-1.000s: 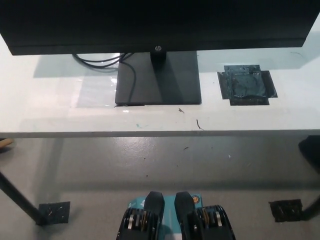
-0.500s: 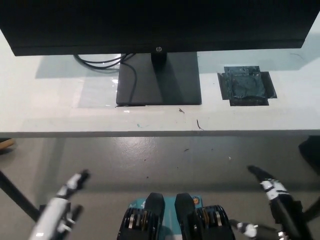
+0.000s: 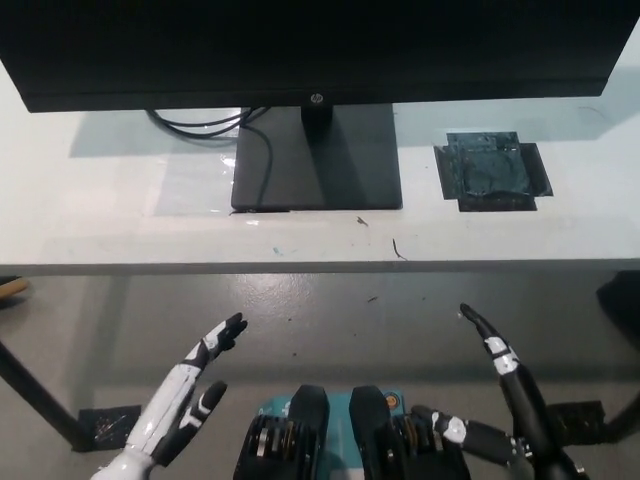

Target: The monitor is placed at the center of the table and the robot uses both its hand to grab the left and right sides of the monitor to tilt the angle of the monitor downwards

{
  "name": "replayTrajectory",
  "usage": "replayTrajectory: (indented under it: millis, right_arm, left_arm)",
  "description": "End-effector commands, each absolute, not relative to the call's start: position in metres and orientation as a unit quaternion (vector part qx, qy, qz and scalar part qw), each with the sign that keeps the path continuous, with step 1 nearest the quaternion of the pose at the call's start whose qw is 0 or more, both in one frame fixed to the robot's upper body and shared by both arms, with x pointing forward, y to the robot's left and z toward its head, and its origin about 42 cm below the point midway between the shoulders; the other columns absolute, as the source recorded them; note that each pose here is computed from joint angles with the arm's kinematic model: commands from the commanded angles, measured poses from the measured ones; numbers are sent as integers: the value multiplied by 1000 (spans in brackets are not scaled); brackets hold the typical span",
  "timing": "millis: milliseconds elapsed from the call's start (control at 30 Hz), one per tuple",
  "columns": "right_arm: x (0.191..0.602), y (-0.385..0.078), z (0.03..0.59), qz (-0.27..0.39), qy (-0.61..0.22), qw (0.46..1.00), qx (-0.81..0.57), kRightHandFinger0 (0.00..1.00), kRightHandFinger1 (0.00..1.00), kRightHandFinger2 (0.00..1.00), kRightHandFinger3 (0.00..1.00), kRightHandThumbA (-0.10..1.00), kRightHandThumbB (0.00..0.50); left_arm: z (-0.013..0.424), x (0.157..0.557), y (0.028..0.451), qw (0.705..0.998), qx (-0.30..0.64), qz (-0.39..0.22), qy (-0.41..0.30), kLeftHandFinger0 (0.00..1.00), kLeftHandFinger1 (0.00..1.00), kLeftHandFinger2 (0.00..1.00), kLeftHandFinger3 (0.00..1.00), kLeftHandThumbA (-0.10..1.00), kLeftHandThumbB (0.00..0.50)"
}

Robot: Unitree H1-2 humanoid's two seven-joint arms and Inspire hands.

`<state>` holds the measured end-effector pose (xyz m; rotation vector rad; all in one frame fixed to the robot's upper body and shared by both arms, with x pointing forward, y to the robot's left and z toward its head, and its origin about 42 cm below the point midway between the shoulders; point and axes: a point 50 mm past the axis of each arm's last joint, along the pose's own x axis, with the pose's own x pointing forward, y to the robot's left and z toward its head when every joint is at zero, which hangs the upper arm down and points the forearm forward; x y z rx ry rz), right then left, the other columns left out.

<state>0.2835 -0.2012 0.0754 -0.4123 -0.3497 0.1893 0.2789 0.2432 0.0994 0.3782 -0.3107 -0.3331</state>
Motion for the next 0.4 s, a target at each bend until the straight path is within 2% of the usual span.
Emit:
replayTrajectory:
  millis: [0,200,300,367]
  right_arm:
    - [304,-201,73,86,-170,968,-166,1000,1000,1000,1000,1000,500]
    - [322,-204,55,84,-117,977,-155,1000,1000,1000,1000,1000,500]
    - [324,-205,52,82,-106,981,-142,1000,1000,1000,1000,1000,490]
    - [327,-203,51,83,-102,982,-138,1000,1000,1000,1000,1000,489]
  left_arm:
    - [95,286,249,950,200,-181,-158,1000,1000,1000,1000,1000,336]
    - [82,288,254,954,199,-178,-133,1000,1000,1000,1000,1000,312]
    - [82,291,253,952,206,-180,-132,1000,1000,1000,1000,1000,337]
    - [81,292,253,951,213,-179,-132,1000,1000,1000,1000,1000,336]
